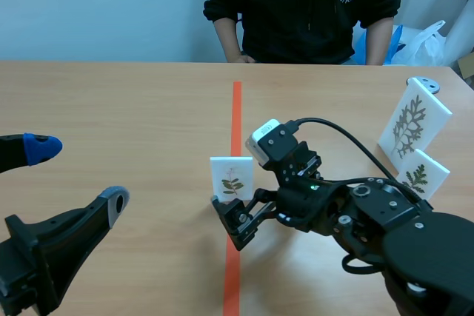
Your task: Sort the leaf by its shape. The table is split by an orange tape line. A compound leaf with several leaflets goes to the left side, a simple leaf with one blade goes to the right side. Return to the home posture when a red brick is placed on the table.
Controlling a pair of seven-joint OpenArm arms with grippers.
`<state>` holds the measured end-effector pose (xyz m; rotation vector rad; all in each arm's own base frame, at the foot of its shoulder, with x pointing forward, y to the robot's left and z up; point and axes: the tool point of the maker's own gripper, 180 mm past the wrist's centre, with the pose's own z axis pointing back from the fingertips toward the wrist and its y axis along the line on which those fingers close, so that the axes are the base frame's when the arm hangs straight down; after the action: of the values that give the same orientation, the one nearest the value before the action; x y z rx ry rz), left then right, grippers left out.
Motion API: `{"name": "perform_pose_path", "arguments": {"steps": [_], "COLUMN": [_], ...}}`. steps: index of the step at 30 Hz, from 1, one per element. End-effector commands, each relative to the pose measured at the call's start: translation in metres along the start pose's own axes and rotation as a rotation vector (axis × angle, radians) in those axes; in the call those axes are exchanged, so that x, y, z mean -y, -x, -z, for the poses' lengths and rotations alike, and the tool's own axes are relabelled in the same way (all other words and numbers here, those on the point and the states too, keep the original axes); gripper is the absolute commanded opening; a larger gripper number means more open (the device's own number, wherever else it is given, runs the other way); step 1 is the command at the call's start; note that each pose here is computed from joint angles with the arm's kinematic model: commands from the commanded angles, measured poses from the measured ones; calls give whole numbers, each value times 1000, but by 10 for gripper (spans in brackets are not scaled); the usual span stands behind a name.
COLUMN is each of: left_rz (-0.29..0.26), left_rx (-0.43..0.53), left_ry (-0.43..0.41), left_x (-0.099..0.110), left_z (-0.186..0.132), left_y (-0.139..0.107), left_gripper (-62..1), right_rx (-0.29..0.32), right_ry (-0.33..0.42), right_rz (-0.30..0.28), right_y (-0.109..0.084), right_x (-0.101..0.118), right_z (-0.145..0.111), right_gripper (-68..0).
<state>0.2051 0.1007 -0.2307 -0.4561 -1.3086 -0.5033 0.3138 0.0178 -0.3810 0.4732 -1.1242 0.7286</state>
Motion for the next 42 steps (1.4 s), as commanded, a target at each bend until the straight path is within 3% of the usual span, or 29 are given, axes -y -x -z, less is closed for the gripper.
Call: {"name": "perform_pose_path", "arguments": {"steps": [1, 5, 18, 29, 35, 42], "left_rz": [1, 1, 1, 1, 2, 2], "left_rx": [32, 32, 32, 32, 33, 33], "left_ry": [3, 3, 3, 3, 3, 3], "left_x": [1, 1, 1, 1, 1, 1], "left_z": [1, 1, 1, 1, 1, 1], "left_y": [-9, -9, -9, -9, -9, -9], "left_gripper": [14, 14, 14, 14, 14, 14], "right_rx": [50, 46, 37, 40, 79, 113], "right_ry": [19, 13, 29, 31, 33, 63], "right_rz": [-26, -50, -51, -51, -52, -59], "right_y": [-18, -17, -14, -14, -21, -33], "right_x": [8, 2, 2, 3, 3, 15], "right_z": [5, 14, 17, 16, 16, 12], "right_gripper": [-23, -37, -370, -597, -641, -642]}}
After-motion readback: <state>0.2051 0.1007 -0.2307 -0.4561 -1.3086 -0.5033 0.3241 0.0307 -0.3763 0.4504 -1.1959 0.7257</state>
